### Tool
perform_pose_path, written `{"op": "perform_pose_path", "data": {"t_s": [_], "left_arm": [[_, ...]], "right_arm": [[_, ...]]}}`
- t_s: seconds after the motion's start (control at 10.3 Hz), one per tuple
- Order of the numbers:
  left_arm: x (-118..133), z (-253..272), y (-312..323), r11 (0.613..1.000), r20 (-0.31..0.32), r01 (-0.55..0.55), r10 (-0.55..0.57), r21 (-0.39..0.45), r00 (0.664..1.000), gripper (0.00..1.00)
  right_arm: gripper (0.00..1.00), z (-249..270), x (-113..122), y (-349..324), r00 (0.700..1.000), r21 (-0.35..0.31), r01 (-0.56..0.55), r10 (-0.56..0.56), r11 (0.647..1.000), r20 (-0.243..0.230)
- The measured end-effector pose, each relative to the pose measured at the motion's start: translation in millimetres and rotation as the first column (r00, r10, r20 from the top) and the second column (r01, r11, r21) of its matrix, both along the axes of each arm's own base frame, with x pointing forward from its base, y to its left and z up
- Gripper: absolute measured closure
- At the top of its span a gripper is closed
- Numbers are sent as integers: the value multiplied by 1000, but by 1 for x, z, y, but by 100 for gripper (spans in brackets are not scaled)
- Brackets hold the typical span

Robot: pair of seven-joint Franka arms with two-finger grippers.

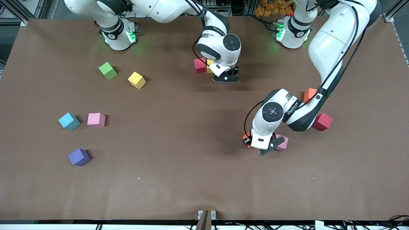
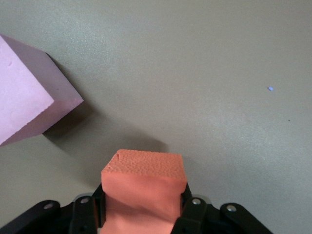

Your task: Form number 2 with 11 blocks

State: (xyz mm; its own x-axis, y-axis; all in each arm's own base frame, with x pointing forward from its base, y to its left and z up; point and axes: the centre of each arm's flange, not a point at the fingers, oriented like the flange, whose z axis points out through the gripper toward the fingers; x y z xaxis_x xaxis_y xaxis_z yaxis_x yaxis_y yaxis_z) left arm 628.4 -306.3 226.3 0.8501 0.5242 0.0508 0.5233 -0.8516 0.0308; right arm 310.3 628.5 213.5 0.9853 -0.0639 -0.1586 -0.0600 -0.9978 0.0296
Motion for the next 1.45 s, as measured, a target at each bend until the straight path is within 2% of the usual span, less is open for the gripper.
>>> {"op": "perform_pose_path", "data": {"t_s": [0.1,0.19,0.29,0.39,0.48,0.77,0.97,1.07,1.26,1.45], "left_arm": [[0,0,0,1000,0,0,0,0,1000,44],[0,0,0,1000,0,1,-1,-1,1000,44],[0,0,-1,1000,0,2,-2,-1,1000,44],[-1,1,-1,1000,0,2,-2,-2,1000,44],[-1,1,-2,1000,0,2,-2,-2,1000,44],[-3,2,-6,1000,-1,9,-9,-7,1000,44],[-16,8,-25,999,-34,39,-39,-5,999,44],[-25,13,-38,998,-46,59,-59,-10,997,44],[-37,17,-55,996,-61,87,-88,-15,994,44],[-47,14,-62,994,-79,106,-106,-13,991,44]], "right_arm": [[44,-1,1,0,1000,-2,-5,5,1000,6],[36,-2,1,0,1000,-6,-11,11,1000,12],[25,-3,1,0,1000,-7,-12,12,1000,13],[9,-2,2,0,1000,-6,-11,12,1000,14],[0,1,4,1,1000,-2,-9,9,1000,17],[0,37,26,5,1000,-38,8,-8,999,13],[0,79,56,-5,998,-34,49,-48,998,28],[0,100,75,-23,997,-63,78,-76,995,24],[0,145,129,-84,994,-132,104,-106,986,-6],[0,190,185,-166,993,-152,96,-105,984,-53]]}}
